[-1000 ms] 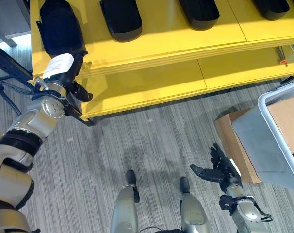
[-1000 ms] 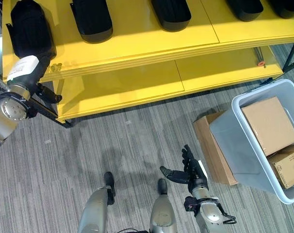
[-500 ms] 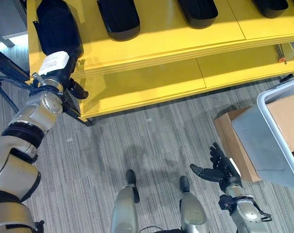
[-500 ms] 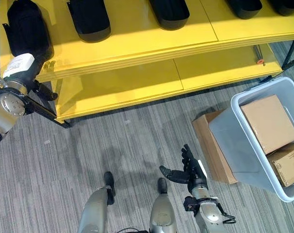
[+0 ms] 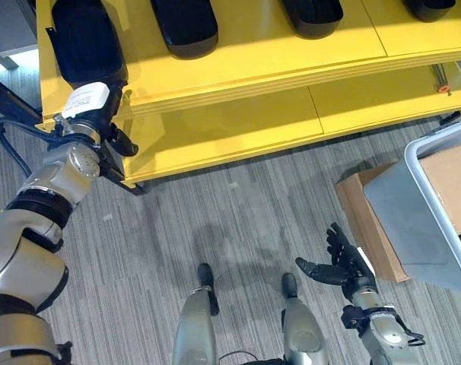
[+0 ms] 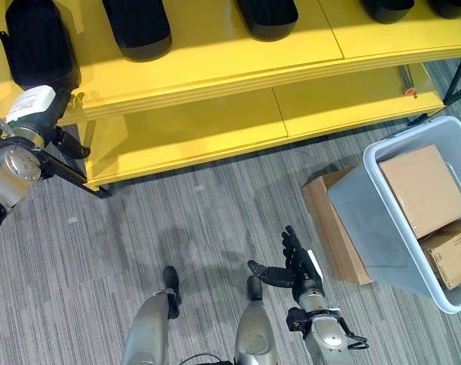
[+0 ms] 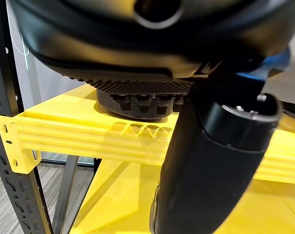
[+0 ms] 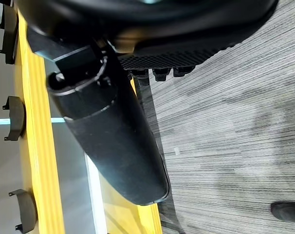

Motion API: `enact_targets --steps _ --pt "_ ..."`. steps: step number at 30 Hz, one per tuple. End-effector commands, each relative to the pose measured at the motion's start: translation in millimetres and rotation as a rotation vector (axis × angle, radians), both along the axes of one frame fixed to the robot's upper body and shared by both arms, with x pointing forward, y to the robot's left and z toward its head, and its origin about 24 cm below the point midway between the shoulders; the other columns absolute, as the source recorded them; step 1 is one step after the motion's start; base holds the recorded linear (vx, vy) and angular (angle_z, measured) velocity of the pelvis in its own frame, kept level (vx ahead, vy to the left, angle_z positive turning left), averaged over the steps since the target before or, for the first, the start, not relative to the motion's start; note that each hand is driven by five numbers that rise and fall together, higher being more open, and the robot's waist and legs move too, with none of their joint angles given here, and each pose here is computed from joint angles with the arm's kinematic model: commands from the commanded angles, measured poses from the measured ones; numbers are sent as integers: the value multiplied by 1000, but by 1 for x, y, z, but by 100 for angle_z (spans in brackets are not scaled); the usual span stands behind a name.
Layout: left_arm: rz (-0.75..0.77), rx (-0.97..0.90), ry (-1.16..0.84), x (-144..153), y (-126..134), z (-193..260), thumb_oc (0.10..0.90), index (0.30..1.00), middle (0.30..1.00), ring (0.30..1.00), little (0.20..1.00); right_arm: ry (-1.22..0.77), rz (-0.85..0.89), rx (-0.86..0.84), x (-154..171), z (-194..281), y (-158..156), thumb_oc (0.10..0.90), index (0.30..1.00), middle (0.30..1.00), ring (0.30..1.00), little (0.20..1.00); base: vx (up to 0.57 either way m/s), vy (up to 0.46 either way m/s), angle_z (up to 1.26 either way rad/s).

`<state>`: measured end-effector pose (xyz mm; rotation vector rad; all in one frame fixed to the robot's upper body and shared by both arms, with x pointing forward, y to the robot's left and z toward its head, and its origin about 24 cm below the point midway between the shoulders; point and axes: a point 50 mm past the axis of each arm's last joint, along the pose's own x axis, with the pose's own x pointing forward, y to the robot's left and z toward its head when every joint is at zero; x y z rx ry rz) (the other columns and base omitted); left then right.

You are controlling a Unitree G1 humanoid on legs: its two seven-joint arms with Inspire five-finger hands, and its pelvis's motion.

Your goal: Move parts from the plastic box to the shelf.

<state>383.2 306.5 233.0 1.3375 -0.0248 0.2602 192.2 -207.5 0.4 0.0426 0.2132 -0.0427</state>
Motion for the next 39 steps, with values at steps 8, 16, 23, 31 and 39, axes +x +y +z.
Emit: enact_targets --steps 8,16,23,31,39 --pt "103 -56 -314 -12 19 99 900 1000 1000 1000 1000 -227 -33 -104 5 46 -23 900 1000 1000 1000 1000 0 0 0" --pt "140 -25 -335 -15 23 113 900 1000 1000 1000 1000 -233 -26 -116 5 48 -24 900 1000 1000 1000 1000 4 4 -2" --pt "195 -24 -366 -22 33 124 900 1000 1000 1000 1000 -249 -30 -139 5 53 -27 900 1000 1000 1000 1000 0 0 0" --pt "267 25 -381 -33 45 137 900 1000 1000 1000 1000 -246 -32 -149 5 53 -28 900 1000 1000 1000 1000 0 0 0" --pt "270 41 -392 -34 45 142 900 1000 1000 1000 1000 -245 -19 -149 4 53 -26 900 1000 1000 1000 1000 0 0 0"
